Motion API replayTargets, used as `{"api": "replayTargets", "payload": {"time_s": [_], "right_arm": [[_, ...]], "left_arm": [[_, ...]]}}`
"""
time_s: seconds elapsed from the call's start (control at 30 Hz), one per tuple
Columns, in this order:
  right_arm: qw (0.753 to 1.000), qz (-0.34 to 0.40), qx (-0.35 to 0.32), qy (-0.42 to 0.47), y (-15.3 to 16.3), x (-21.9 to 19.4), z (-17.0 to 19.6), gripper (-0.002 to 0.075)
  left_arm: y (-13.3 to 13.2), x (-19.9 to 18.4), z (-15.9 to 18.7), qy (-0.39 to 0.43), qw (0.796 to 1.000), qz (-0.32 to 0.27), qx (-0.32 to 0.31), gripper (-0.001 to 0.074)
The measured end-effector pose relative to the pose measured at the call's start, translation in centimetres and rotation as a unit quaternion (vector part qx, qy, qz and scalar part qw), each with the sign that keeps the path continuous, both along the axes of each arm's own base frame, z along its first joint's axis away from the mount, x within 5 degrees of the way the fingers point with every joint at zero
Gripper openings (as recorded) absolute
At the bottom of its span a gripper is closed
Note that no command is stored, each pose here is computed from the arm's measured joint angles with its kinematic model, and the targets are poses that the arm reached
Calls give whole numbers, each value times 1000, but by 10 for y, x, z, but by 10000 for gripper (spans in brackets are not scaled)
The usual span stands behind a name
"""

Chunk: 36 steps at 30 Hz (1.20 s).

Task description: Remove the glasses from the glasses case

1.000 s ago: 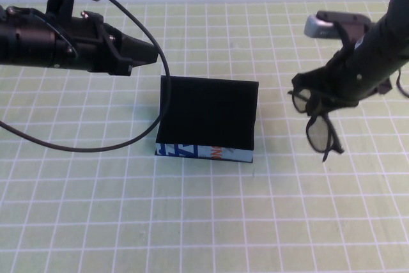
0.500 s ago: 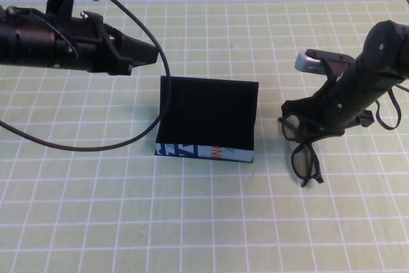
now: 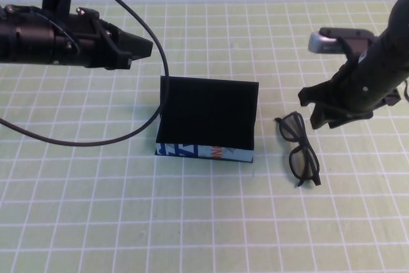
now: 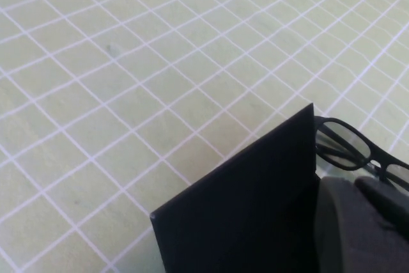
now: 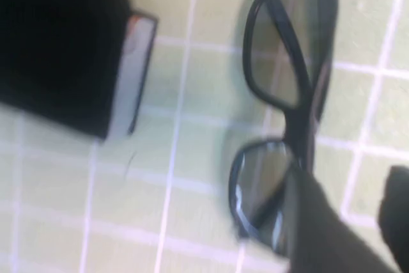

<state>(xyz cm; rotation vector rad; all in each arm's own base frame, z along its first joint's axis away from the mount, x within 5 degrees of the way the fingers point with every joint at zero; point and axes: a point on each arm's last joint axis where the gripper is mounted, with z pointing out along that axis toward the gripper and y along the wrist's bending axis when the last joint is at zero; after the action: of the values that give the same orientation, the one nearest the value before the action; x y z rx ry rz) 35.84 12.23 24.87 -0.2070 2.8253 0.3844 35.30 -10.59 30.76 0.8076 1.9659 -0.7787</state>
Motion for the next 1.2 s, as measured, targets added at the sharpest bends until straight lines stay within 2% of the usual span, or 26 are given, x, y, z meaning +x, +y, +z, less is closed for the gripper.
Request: {"api": "replayTargets", "payload": {"time_s": [0.17,0.27,0.37,0.5,0.63,0.77,0.9,1.03,1.2], "right_arm": [[999,11,8,-46,-10,-33,59,55],[997,8,19,-79,-19,-66,92,3],[995,8,25,-96,-30,-106,107,-10],[992,5,34,-123,-48,-166,110,-15],[981,-8,57,-187,-65,-225,112,-15],[963,-10,81,-257,-79,-272,117,-15],[954,-6,89,-287,-86,-298,115,-16],[952,-1,89,-293,-89,-309,107,-16],[927,-2,111,-357,-91,-318,106,-16]], "left_arm": [[2,-7,15,-15,1000,16,-6,-4],[5,-21,31,-36,999,29,-9,-4],[9,-47,44,-56,998,39,-13,-4],[19,-104,55,-92,994,63,-14,-4],[33,-166,51,-131,985,110,-20,-4],[46,-237,43,-190,968,152,-53,-4],[59,-297,28,-261,942,189,-98,-4],[71,-337,4,-304,915,234,-124,-4],[73,-335,-23,-240,938,242,-69,-4]]}}
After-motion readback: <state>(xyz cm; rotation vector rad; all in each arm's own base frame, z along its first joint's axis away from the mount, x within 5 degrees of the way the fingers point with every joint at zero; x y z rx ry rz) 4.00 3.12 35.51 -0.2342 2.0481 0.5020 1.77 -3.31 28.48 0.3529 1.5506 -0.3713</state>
